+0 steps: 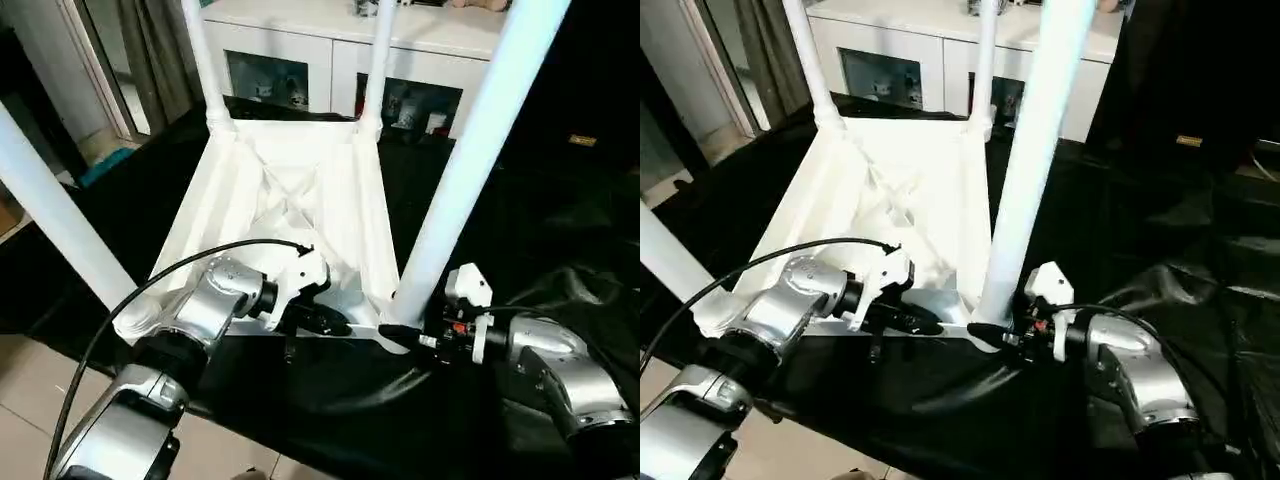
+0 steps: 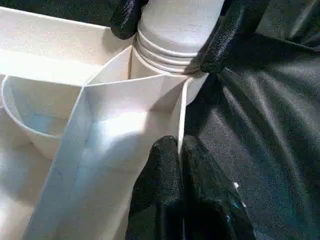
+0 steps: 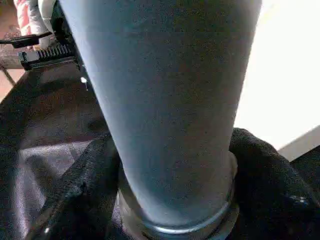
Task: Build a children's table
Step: Rotate leg to tighten
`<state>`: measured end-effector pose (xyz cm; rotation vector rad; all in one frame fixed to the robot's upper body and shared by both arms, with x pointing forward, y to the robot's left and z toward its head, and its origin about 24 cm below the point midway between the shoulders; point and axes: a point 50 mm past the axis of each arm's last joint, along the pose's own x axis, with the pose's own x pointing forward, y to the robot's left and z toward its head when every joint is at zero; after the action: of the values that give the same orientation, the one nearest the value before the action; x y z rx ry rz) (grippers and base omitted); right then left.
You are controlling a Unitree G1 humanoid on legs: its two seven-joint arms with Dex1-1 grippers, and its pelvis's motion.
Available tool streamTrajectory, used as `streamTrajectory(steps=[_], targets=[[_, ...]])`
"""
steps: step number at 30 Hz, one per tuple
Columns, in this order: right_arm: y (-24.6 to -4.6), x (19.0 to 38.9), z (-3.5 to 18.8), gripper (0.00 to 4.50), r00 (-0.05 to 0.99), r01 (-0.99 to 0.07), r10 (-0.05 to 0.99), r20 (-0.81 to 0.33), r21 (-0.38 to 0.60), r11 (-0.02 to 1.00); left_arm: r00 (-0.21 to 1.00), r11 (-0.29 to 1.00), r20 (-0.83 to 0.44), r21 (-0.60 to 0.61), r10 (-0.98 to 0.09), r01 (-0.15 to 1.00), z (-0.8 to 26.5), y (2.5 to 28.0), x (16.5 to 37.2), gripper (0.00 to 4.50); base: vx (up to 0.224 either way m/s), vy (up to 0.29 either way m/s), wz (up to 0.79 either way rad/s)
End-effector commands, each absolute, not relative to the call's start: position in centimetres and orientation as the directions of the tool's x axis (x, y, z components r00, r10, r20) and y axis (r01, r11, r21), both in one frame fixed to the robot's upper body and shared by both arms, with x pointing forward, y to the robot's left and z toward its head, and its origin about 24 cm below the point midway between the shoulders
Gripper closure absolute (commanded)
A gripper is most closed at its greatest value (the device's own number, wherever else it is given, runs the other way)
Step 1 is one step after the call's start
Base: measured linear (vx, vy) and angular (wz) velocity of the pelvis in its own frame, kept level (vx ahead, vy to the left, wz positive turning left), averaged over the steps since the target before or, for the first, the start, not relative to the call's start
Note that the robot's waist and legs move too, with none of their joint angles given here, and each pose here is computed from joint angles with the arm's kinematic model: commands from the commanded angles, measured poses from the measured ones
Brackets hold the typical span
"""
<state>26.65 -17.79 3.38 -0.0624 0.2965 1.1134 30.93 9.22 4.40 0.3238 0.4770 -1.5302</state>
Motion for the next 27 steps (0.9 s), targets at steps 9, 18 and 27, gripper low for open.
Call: streamTrajectory(steps=[9,18,27], targets=[[-18.4,28.0,2.3,1.78,0.596,-0.764,0.745,-0.299,0.073,0.641,0.064,0.132,-0.462,-0.116,-0.884,0.984,3.4,7.9,31.0,4.5,0.0,0.0,0.0],[-16.7,30.2,1.0,1.78,0.86,-0.414,0.421,-0.29,0.087,0.906,0.433,0.485,-0.483,0.021,-0.761,0.874,3.4,4.2,33.4,4.5,0.0,0.0,0.0],[-14.0,30.3,1.7,1.08,0.828,-0.503,0.515,-0.224,0.11,0.857,0.442,0.474,-0.477,0.059,-0.76,0.879,3.5,2.8,33.4,4.5,0.0,0.0,0.0]])
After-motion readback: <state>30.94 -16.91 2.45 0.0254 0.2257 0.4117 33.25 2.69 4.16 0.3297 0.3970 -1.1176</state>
